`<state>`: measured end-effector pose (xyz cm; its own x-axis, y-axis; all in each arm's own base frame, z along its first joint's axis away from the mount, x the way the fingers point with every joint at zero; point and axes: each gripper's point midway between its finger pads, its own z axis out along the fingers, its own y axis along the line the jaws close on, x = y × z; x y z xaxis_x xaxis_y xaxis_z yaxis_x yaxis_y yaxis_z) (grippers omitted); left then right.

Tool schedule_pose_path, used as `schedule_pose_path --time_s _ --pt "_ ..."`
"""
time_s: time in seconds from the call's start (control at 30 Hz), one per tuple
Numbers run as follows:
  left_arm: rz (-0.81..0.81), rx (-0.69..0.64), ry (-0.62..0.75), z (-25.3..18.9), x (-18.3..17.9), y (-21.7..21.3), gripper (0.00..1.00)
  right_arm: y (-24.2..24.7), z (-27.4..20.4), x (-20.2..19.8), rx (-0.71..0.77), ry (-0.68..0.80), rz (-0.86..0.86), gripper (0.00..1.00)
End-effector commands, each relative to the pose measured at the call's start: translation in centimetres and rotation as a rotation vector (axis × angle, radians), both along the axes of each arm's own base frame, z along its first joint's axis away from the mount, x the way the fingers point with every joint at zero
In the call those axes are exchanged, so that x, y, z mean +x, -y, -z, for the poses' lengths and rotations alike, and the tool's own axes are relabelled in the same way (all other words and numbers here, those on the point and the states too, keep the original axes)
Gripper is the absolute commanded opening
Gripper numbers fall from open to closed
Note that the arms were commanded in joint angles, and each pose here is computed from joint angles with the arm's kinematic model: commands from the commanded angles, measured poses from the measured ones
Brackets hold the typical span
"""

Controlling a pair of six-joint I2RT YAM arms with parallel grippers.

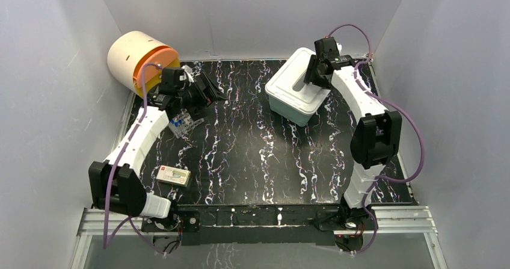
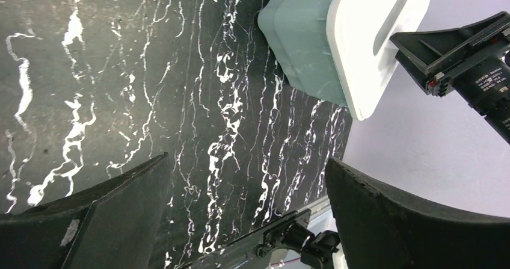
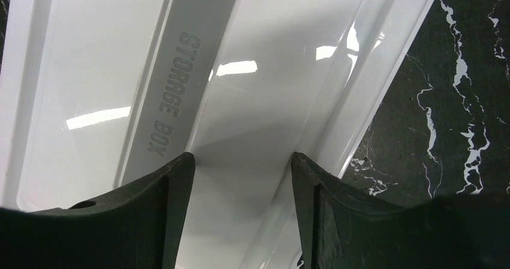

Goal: Organize the chemistry lab equipment

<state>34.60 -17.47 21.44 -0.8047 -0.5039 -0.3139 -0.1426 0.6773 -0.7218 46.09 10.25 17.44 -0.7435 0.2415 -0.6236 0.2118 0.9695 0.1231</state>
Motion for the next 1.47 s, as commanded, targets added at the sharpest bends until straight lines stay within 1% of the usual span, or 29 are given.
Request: schedule_pose_path --time_s 0.0,0.17,0.27,0.4,0.47,0.6,0.7,0.8,0.93,1.03,1.1,1.23,1.3,1.43 --pt "-0.074 0.081 0.054 -3.3 -1.6 -2.3 0.98 2.2 1.7 -1.3 -0.116 -0.112 0.045 0.67" --pt "-0.132 0.170 0.096 -5.5 -3.5 -4.6 0.98 1.1 -3.9 0.4 -0.077 0.035 -0.006 0.69" --pt "-0.164 0.223 0.139 -7.2 -5.1 -6.1 0.98 0.7 -7.6 -0.1 -0.039 0.098 -0.024 0.72" --pt "-0.214 0.306 0.148 -8.2 -7.5 -8.3 0.98 0.7 -10.5 -3.0 0.010 0.152 -0.045 0.78" --pt "-0.220 0.334 0.179 -9.1 -8.7 -9.1 0.98 1.1 -10.6 -5.3 0.020 0.160 -0.051 0.82" --pt "-0.269 0.391 0.266 -11.7 -10.7 -11.1 0.98 2.8 -11.9 -10.1 0.020 0.229 -0.038 0.98" --pt "-0.325 0.460 0.304 -13.6 -12.2 -13.1 0.98 4.2 -12.8 -13.1 -0.024 0.309 -0.063 0.99" --pt "-0.379 0.515 0.340 -14.7 -13.9 -15.0 0.98 5.9 -14.2 -15.7 -0.072 0.370 -0.048 0.99" --pt "-0.419 0.531 0.394 -16.2 -15.5 -16.1 0.98 7.4 -17.5 -18.9 -0.079 0.506 -0.029 0.99" --pt "-0.484 0.534 0.467 -17.9 -16.3 -17.2 0.98 8.8 -19.9 -20.5 -0.110 0.595 0.006 0.99" --pt "-0.515 0.533 0.522 -19.2 -16.9 -17.8 0.98 9.6 -21.1 -21.2 -0.133 0.630 0.030 0.99" --pt "-0.535 0.547 0.579 -20.7 -17.2 -18.3 0.98 10.3 -22.4 -21.6 -0.151 0.679 0.051 0.99" --pt "-0.500 0.560 0.600 -20.7 -17.1 -18.0 0.98 10.2 -22.5 -21.5 -0.146 0.695 0.055 0.99" --pt "-0.505 0.580 0.628 -20.7 -16.7 -18.2 0.98 10.4 -22.0 -21.0 -0.158 0.694 0.067 0.99"
